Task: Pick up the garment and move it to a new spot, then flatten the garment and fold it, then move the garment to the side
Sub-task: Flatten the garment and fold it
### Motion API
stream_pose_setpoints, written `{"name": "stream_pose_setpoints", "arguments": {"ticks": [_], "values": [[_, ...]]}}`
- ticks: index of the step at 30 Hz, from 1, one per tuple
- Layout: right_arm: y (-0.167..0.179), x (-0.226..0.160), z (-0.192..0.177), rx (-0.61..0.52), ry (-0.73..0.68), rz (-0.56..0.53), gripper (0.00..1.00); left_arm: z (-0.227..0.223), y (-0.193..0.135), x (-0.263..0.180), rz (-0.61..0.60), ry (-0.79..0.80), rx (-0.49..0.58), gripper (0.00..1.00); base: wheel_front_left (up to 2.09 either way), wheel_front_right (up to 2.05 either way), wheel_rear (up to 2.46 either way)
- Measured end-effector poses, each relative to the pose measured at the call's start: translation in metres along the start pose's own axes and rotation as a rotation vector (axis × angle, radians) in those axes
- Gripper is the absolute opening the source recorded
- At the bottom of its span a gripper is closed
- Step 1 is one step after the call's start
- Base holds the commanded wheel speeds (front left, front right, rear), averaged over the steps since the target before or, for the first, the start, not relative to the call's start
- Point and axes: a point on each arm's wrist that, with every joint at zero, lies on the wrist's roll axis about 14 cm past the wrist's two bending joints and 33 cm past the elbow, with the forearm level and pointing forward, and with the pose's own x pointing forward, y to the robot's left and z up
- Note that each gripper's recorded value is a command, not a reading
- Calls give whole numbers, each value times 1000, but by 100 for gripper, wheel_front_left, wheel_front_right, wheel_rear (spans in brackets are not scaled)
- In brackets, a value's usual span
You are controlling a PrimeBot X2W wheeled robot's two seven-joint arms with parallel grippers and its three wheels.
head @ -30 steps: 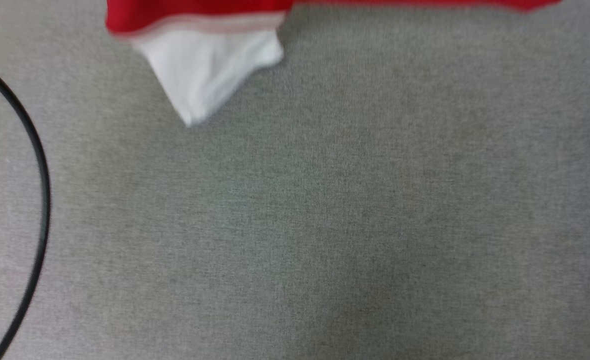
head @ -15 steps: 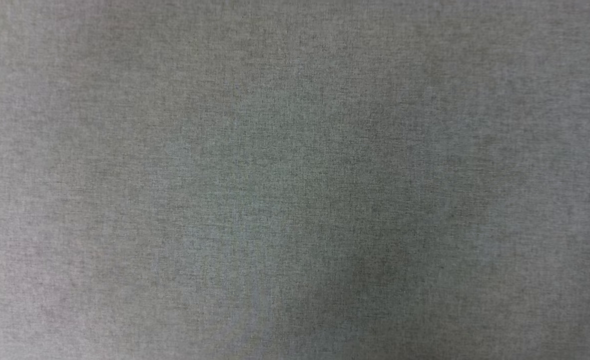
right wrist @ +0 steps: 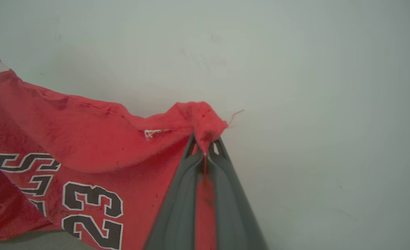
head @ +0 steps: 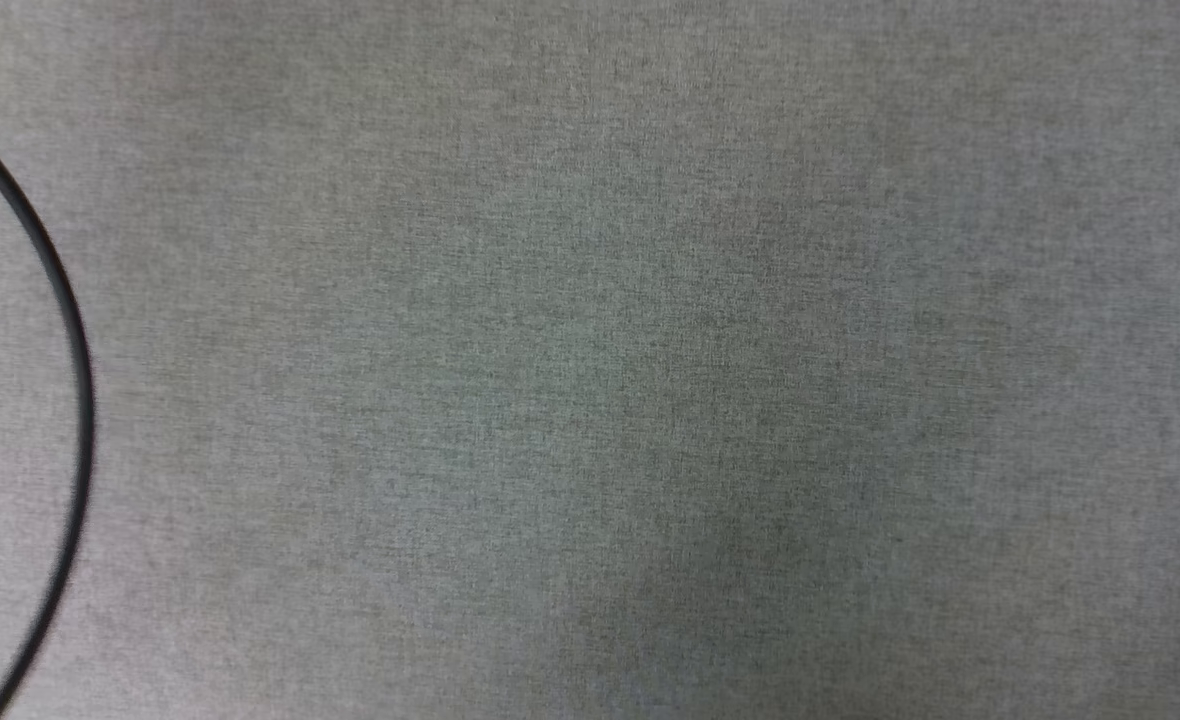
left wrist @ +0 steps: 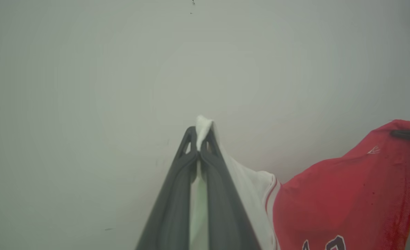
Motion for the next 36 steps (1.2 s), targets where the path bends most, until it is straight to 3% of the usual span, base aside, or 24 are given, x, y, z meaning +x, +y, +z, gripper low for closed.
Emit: {"name": "stream_pose_setpoints", "arguments": {"ticks": [7, 12, 13, 36], "values": [[22, -30, -53, 42, 100, 65, 0, -43, -7, -48, 9, 111, -65, 0, 0, 0, 0], [31, -64, -75, 69, 156, 99, 0, -47, -9, -88, 39, 147, -88, 0, 0, 0, 0], [37, -87, -86, 74, 190, 120, 0, -52, -15, -119, 59, 185, -110, 0, 0, 0, 0], [85, -273, -133, 149, 491, 186, 0, -38, -89, -331, 253, 470, -389, 0, 0, 0, 0]]}}
